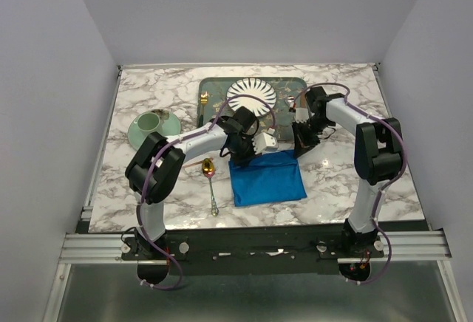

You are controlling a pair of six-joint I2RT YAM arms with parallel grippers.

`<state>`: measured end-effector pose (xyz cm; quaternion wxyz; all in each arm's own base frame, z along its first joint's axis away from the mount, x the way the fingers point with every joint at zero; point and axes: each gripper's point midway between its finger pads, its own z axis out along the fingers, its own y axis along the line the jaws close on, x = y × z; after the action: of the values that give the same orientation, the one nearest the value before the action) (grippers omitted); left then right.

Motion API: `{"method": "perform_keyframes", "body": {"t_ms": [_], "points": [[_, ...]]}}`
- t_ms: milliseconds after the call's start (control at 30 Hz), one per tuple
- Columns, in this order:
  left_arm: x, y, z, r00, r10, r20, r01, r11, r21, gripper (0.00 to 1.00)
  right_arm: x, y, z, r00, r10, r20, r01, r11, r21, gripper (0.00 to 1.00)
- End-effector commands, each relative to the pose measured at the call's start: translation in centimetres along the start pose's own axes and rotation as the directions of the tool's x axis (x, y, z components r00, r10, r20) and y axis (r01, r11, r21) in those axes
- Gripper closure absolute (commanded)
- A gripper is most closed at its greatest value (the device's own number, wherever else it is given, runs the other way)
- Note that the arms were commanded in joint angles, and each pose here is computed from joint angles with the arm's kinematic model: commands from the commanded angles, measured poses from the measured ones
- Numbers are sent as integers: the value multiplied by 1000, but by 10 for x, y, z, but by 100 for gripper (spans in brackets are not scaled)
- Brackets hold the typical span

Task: Fold the napkin into a case and place the utensils inside
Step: Fold the lower triangle-folded napkin at the center of the board.

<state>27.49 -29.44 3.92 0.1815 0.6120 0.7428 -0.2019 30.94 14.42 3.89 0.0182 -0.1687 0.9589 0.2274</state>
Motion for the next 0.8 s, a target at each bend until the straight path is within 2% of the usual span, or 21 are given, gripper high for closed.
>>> {"method": "perform_keyframes", "body": {"t_ms": [0,133,233,467,633,767], "points": [[-7,-5,-8,1000,-9,14,8,1000,5,90,9,6,-8,1000,-8,-13,8,1000,-21,99],[1,-13,-2,1000,12,-11,-12,1000,29,68,13,2,-3,1000,5,-30,-6,1000,-18,99],[6,-14,3,999,25,-34,-24,999,31,60,14,-2,1,999,-1,-42,0,1000,-6,99],[16,-11,13,996,46,-75,-44,999,16,56,13,-8,3,999,-12,-51,13,1000,19,98],[19,-8,14,994,64,-90,-63,998,6,60,12,-10,3,998,-17,-56,19,1000,22,97],[22,-9,17,990,87,-107,-87,996,5,60,11,-10,3,998,-17,-57,19,1000,25,97]]}}
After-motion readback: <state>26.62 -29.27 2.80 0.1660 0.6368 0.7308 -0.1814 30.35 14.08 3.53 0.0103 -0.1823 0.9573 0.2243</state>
